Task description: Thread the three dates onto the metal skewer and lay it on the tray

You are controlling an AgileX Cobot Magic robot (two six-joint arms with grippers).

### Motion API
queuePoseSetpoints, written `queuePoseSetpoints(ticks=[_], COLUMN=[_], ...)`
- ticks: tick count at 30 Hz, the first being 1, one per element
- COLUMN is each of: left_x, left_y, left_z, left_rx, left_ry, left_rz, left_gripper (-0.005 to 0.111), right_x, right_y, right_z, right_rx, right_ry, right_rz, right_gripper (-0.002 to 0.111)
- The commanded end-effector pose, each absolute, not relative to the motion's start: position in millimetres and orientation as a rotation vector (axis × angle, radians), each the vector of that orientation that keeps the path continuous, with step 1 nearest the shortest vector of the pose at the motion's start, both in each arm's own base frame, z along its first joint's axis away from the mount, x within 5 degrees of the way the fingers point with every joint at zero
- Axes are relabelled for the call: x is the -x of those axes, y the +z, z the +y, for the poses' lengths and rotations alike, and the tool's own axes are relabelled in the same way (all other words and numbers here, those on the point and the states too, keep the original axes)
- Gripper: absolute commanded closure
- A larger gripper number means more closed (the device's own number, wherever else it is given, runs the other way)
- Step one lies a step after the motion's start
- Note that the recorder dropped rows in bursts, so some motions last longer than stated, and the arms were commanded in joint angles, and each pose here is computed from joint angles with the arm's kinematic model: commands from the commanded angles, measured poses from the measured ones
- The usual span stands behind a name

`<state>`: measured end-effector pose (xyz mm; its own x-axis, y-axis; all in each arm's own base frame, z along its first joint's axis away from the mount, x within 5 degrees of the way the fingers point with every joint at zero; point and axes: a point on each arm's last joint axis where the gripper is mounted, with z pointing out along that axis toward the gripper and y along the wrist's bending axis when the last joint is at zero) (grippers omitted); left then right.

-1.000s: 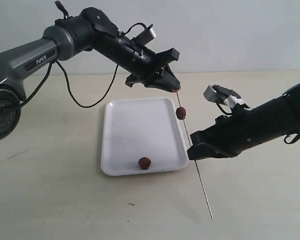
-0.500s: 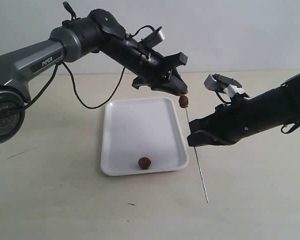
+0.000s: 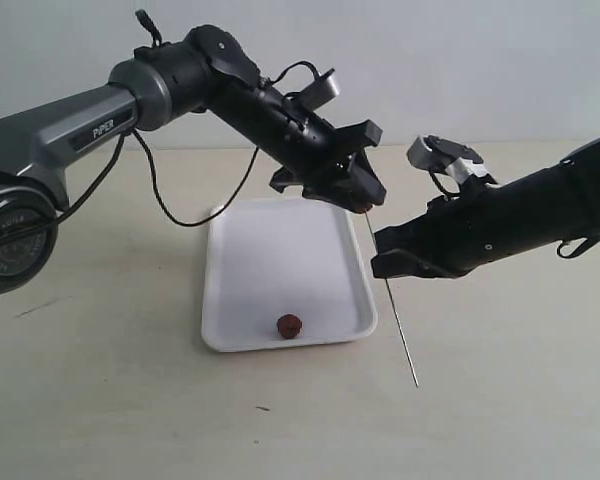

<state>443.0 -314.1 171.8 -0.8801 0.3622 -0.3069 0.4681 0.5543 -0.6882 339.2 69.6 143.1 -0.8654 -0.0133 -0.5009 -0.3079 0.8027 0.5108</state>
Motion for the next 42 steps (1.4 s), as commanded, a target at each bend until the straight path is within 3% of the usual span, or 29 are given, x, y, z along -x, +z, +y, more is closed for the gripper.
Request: queuePoseSetpoints(ticks=[1,11,18,22,29,33,39,42], left_x=[-438,-452,-464,-464,-444,-425,-403,-389], left_y=[173,181,212,209,178,181,185,187], left_z=[-317,-296,-272,-271,-283,-288,-275,-271], left_rx=[-0.746,-0.679,-0.68,-0.732,-0.944,-1.089,-1.176,-1.231], left_ry=[-1.248,-1.244,-1.293,-1.198,-0.854,-0.822,-0.777,-0.784], left_rz=[2.657,2.642,2.51,2.528,2.669,2.653,2.69,2.692], left_gripper=[0.058,0.058,0.058,0.06,0.061,0.064,0.081,0.081], right_x=[-341,-340,-338,-337,-338,-339,-339,-340], right_y=[150,149,145,144,138,138,138,138], right_z=[69,69,65,64,55,53,54,54], right_rx=[0.251,0.265,0.252,0.247,0.2,0.19,0.188,0.18], right_ry=[0.833,0.826,0.768,0.757,0.606,0.582,0.585,0.59], right_rz=[2.476,2.484,2.548,2.567,2.63,2.623,2.623,2.621], right_gripper=[0.108,0.108,0.108,0.108,0.108,0.108,0.108,0.108])
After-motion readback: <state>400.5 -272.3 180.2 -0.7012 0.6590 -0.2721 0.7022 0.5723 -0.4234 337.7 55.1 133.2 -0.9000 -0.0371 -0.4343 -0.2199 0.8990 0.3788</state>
